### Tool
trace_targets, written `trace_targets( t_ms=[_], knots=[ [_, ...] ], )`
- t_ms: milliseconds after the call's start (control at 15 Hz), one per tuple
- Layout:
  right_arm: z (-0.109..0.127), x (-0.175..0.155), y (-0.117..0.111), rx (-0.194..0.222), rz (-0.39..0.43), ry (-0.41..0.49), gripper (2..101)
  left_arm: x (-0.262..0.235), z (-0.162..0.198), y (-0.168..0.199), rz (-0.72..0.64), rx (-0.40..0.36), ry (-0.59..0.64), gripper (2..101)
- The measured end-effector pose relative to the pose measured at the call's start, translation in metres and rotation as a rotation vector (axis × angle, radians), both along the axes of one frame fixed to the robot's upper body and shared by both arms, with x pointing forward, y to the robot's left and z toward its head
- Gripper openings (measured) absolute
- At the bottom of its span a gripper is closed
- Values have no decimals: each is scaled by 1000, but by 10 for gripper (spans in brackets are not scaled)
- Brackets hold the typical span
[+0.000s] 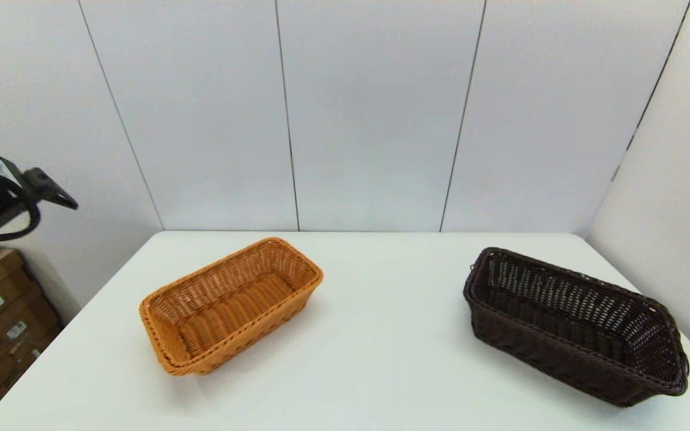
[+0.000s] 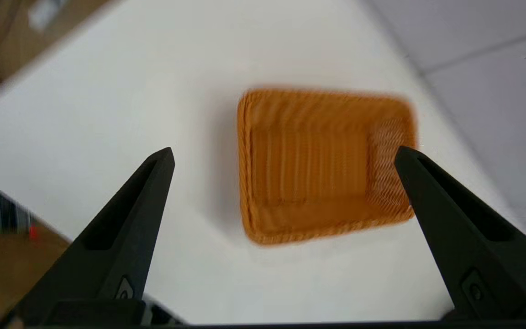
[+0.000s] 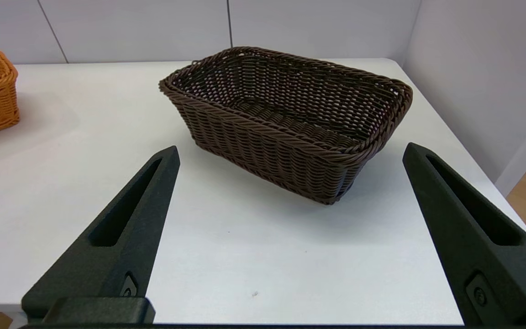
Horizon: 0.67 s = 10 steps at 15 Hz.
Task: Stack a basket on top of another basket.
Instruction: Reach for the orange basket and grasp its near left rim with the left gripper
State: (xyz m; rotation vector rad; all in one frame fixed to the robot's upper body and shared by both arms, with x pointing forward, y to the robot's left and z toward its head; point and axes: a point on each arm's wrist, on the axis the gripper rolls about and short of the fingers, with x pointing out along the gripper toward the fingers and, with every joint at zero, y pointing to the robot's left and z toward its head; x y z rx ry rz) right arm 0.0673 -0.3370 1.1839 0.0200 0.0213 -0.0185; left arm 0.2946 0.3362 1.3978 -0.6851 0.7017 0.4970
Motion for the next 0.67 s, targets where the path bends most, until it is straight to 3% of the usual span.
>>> trace_targets(
  t_ms=[333, 667],
  knots=[
    [0, 0, 0, 0, 0, 0, 971, 32, -61, -3, -85, -139, 263, 978],
    [0, 0, 0, 0, 0, 0, 971, 51, -103, -2, -118, -179, 432, 978]
  ],
)
